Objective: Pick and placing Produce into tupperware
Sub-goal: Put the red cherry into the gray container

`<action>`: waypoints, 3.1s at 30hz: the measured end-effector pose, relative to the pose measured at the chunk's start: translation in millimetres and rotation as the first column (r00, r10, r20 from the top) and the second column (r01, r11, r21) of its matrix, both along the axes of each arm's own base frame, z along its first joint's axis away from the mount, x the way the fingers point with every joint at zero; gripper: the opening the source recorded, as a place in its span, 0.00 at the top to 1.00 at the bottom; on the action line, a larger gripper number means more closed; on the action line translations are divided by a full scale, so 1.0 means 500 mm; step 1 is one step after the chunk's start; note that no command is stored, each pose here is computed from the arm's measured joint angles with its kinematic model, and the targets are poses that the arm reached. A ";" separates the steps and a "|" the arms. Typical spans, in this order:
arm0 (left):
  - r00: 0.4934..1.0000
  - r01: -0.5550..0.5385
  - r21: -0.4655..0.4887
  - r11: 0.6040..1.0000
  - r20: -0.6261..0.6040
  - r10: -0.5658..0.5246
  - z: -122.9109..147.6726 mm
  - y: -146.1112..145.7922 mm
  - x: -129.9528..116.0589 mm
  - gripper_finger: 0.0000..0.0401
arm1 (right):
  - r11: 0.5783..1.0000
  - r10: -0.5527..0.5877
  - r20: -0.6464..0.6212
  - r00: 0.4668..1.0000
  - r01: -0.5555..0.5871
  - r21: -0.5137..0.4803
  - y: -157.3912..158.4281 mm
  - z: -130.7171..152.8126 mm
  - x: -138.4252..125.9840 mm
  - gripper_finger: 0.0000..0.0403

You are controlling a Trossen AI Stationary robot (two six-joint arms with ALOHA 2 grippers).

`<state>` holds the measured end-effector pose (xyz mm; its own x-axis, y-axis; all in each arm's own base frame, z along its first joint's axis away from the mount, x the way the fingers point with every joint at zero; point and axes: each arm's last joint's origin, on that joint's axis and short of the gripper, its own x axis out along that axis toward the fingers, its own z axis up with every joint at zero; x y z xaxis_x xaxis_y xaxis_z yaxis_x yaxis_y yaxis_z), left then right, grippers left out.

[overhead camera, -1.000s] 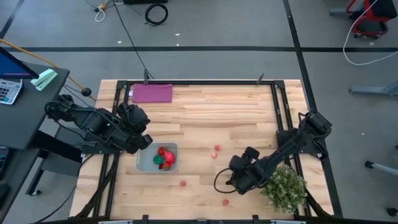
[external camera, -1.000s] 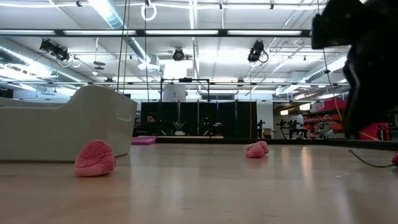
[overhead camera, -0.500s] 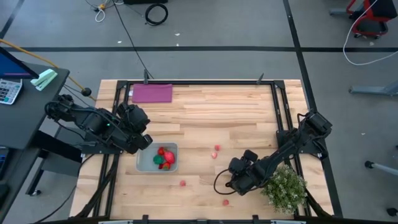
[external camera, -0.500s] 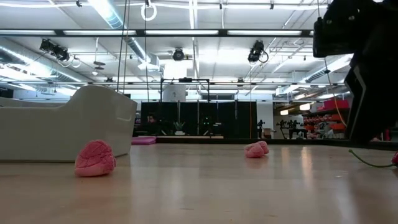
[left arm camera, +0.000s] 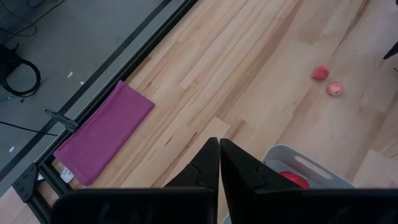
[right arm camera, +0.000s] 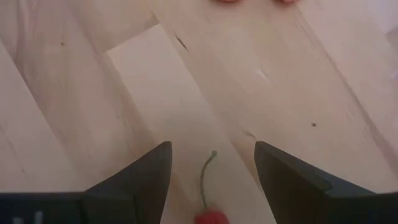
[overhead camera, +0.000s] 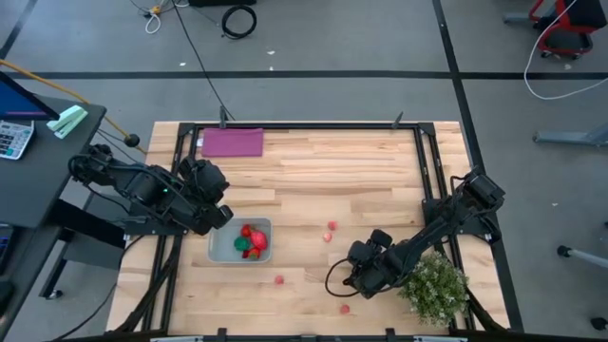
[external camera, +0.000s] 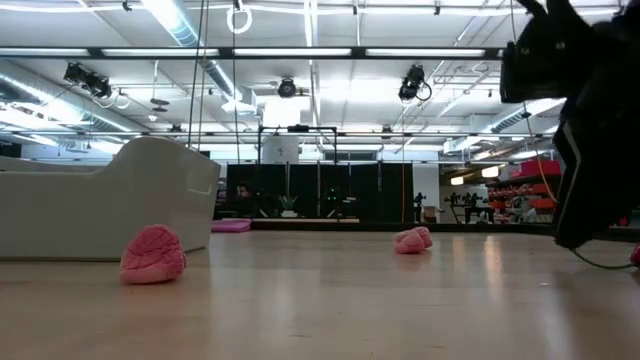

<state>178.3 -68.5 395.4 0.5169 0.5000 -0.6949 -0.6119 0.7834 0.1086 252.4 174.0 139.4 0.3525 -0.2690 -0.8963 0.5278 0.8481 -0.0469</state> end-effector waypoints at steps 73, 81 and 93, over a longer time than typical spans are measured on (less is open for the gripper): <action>1.000 0.002 0.002 1.000 -0.002 -0.002 0.000 0.000 0.000 0.94 | 0.952 0.291 0.898 0.329 -0.195 -0.237 -0.149 0.198 0.310 1.00; 1.000 0.003 0.005 1.000 -0.008 -0.003 -0.001 0.000 -0.001 0.98 | 0.903 0.421 0.794 0.439 -0.281 -0.324 -0.105 0.147 0.467 1.00; 1.000 0.003 0.011 1.000 -0.020 -0.003 -0.001 0.002 -0.003 0.94 | 0.901 0.431 0.688 0.584 -0.315 -0.298 -0.122 0.045 0.564 1.00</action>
<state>176.7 -67.7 394.8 0.5043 0.5063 -0.6995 -0.6074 0.7838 0.1294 534.5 113.0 162.0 0.9612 -0.0524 -0.2708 0.0765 0.9939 0.0790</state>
